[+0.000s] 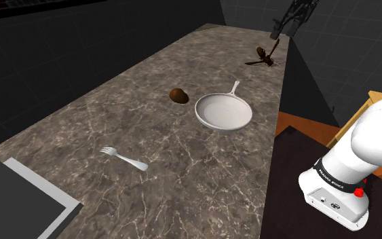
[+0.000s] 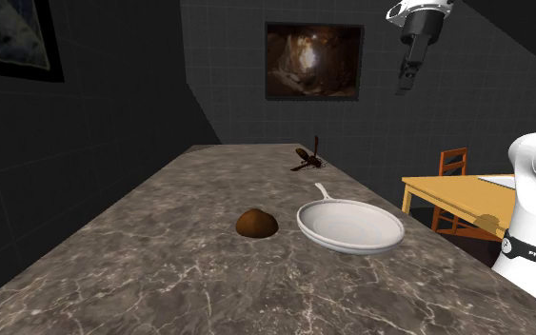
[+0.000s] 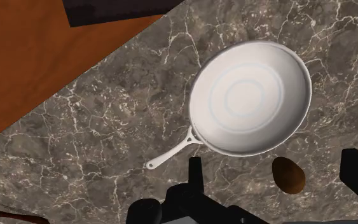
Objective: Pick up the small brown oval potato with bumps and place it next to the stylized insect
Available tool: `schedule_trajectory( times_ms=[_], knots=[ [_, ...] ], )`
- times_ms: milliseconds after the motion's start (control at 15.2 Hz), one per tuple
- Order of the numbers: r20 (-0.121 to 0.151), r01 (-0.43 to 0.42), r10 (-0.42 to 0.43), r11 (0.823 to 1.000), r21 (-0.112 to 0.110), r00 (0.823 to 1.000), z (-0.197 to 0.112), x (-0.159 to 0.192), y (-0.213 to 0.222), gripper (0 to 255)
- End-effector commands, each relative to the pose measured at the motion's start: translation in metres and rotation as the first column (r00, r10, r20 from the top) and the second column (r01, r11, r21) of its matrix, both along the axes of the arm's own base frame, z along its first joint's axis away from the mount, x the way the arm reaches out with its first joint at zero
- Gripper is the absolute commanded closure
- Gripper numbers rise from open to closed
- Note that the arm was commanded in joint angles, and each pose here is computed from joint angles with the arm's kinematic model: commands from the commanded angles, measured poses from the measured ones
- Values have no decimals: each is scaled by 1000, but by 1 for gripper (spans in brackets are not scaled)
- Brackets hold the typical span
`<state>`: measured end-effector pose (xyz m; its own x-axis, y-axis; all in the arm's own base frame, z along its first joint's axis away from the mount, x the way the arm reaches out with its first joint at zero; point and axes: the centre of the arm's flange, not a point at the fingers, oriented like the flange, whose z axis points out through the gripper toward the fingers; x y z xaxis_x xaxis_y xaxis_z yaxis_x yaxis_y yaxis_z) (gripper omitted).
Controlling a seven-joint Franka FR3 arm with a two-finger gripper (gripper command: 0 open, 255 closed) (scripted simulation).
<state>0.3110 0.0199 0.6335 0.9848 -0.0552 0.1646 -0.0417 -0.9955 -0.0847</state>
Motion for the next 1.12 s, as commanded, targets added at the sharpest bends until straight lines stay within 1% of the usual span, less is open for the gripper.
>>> schedule_trajectory(
  times_ms=[0,528,1056],
  knots=[
    [0,0,0,1000,0,1000,0,0,0,0],
    [29,-77,77,997,-4,997,-72,66,34,0],
    [57,-154,154,988,-10,986,-142,132,72,0]
  ],
)
